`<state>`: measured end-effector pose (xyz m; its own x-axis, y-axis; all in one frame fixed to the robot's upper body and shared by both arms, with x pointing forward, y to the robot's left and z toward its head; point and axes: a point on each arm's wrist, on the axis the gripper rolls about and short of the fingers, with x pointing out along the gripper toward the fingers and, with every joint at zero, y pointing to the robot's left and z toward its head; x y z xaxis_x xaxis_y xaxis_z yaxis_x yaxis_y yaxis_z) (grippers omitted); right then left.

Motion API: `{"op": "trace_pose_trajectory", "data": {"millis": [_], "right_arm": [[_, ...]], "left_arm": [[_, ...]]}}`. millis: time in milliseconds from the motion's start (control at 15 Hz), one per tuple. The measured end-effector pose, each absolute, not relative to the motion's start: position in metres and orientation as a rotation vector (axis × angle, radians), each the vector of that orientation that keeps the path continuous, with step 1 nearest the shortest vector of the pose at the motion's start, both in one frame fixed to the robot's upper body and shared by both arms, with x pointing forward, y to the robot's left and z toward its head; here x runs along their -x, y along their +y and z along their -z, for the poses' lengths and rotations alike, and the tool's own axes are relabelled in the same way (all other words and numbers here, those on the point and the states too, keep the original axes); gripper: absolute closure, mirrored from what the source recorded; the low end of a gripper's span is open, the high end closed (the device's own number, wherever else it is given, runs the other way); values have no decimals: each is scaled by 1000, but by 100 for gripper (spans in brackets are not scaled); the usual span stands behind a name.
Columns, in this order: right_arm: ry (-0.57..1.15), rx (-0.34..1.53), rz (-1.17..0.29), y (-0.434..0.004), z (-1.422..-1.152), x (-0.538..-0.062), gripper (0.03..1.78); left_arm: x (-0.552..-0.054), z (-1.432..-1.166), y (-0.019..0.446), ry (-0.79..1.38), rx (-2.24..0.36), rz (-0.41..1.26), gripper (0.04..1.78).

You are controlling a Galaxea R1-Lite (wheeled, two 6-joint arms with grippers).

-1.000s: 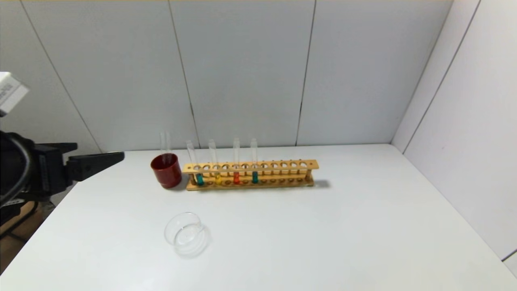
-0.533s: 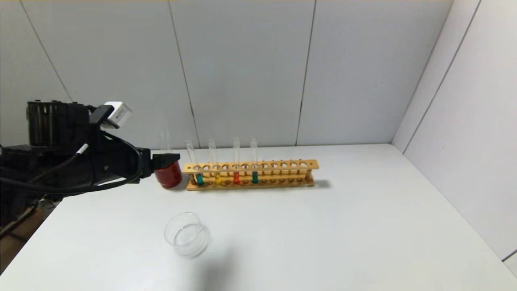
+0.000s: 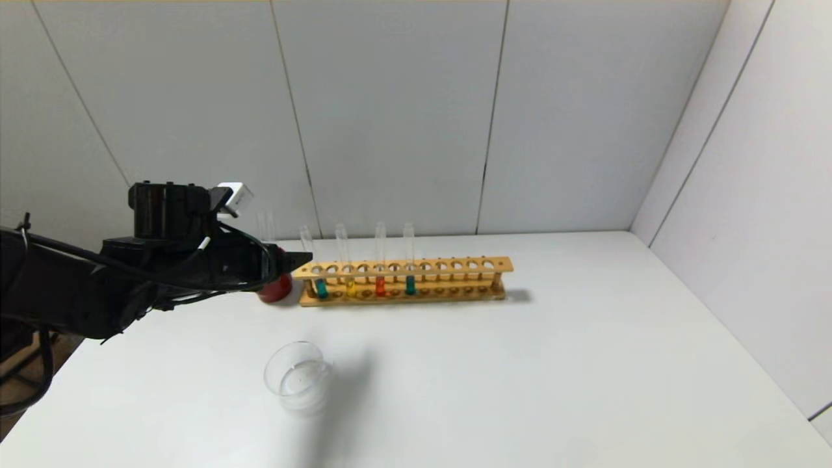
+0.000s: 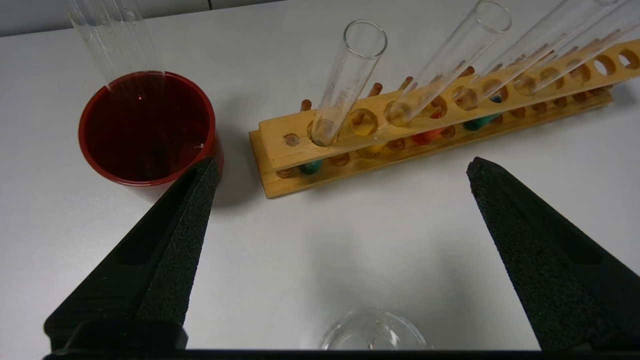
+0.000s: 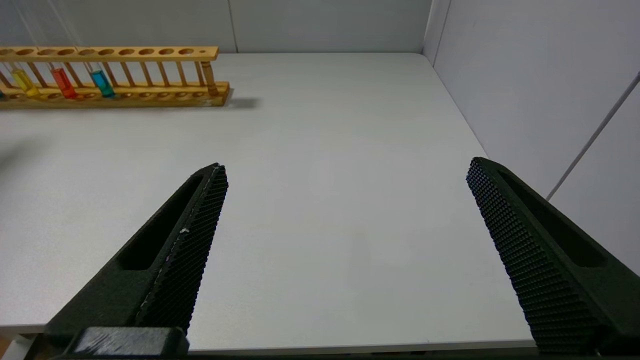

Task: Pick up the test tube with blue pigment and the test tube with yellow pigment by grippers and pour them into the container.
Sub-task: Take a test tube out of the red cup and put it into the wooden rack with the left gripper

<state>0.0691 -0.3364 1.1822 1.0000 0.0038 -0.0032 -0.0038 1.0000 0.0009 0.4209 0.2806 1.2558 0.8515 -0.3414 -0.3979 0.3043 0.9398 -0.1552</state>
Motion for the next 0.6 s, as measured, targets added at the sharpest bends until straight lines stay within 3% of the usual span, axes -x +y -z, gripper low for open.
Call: {"op": "trace_pose_trajectory", "data": {"millis": [600], "right_arm": [[3, -1, -4, -336, -1182, -69, 6]], "left_arm": [[-463, -1242, 268, 430, 73, 307, 7]]}}
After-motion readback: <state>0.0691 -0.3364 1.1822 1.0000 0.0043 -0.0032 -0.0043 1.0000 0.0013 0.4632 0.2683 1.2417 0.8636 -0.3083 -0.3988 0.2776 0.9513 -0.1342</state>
